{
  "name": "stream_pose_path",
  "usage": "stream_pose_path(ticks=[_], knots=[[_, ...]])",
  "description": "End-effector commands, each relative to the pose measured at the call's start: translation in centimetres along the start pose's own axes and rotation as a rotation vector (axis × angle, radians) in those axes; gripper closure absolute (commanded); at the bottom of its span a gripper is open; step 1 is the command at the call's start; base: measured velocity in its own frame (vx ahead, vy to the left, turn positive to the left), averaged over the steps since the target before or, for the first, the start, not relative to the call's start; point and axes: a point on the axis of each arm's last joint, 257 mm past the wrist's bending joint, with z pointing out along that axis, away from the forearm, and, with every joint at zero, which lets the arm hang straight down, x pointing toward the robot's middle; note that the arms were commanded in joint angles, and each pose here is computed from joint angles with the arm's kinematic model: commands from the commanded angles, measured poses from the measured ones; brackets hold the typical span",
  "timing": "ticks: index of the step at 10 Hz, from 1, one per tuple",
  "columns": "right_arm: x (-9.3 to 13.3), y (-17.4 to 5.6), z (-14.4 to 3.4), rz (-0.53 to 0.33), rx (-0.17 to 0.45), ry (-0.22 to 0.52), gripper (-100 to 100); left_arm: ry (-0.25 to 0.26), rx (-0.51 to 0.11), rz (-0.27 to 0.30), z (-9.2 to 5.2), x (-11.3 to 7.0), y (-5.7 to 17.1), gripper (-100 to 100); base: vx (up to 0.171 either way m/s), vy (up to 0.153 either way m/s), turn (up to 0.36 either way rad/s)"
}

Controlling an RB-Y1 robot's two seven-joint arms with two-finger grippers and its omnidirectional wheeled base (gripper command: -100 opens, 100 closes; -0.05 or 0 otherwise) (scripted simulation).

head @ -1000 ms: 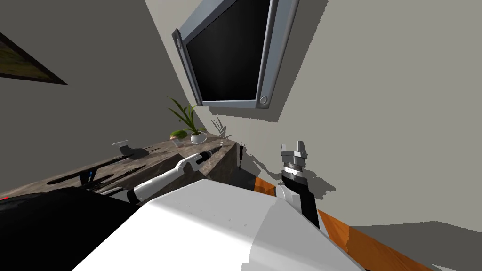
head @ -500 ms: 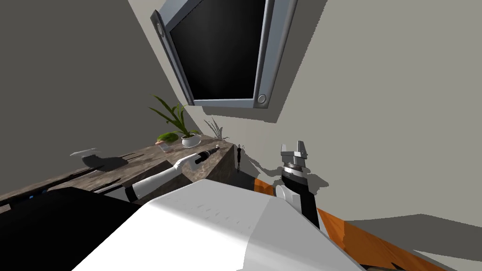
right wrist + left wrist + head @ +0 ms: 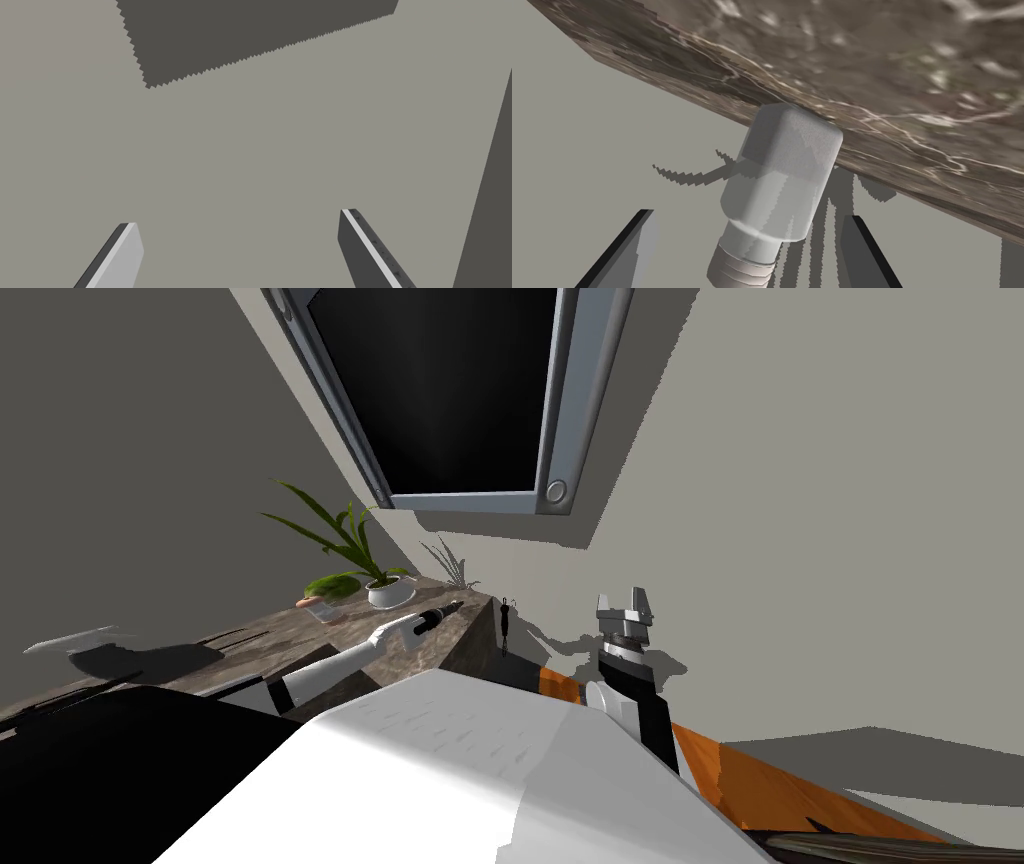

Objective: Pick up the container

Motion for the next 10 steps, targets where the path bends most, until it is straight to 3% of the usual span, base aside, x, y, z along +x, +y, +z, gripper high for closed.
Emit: stream_pose_path(ticks=[1,8,9,10], knots=[[0.0,0.0,0.0,0.0,0.0,0.0,0,-0.013,-0.028,-0.013,0.5,-0.6,1.4,-100,-0.082,0.023,-0.237],[0.0,0.0,0.0,0.0,0.0,0.0,0,-0.058,-0.128,-0.069,2.0,-2.9,6.2,-100,-0.084,0.007,-0.183],[0.0,0.0,0.0,0.0,0.0,0.0,0,-0.054,-0.119,-0.063,1.9,-2.7,5.8,-100,-0.035,-0.002,-0.031],[0.0,0.0,0.0,0.0,0.0,0.0,0,-0.055,-0.12,-0.064,2.0,-2.7,5.9,100,-0.007,0.001,0.015]])
